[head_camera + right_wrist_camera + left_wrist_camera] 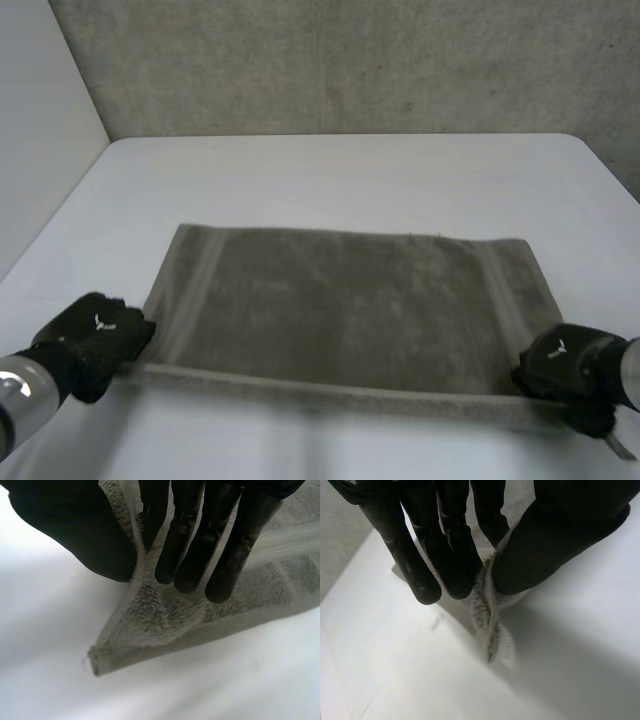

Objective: Fold the towel.

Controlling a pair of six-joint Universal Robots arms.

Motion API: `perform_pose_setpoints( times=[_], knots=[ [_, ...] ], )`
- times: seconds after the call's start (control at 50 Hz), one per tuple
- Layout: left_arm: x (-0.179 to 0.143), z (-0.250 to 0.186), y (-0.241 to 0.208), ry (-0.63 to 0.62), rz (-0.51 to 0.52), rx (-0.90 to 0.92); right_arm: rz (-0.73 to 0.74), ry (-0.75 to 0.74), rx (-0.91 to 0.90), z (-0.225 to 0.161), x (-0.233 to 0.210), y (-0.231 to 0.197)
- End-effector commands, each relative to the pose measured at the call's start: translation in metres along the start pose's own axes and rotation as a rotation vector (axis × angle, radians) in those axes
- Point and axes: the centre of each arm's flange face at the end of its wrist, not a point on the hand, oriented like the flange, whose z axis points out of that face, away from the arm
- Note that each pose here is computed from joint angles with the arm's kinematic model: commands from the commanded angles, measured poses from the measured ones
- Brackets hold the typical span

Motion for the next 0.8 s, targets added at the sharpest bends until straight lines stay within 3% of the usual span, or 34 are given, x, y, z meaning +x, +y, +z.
perform_pose_setpoints(
  times=[0.02, 0.24, 0.54, 0.7, 0.8],
  knots=[
    [-0.011, 0.003, -0.013, 0.017, 0.083, 0.109, -0.042, 0.101, 0.043, -0.003, 0.019, -0.010],
    [-0.024, 0.081, -0.048, -0.057, 0.002, 0.330, 0.030, 0.259, 0.166, 0.059, 0.056, -0.044],
    [-0.045, 0.198, -0.080, -0.264, 0.036, 0.388, -0.023, 0.621, 0.373, 0.142, 0.116, -0.081],
    [-0.040, 0.223, -0.088, -0.304, 0.046, 0.398, -0.065, 0.655, 0.369, 0.169, 0.122, -0.083],
    [-0.030, 0.221, -0.092, -0.292, 0.051, 0.406, -0.065, 0.686, 0.406, 0.166, 0.122, -0.090]
  ],
)
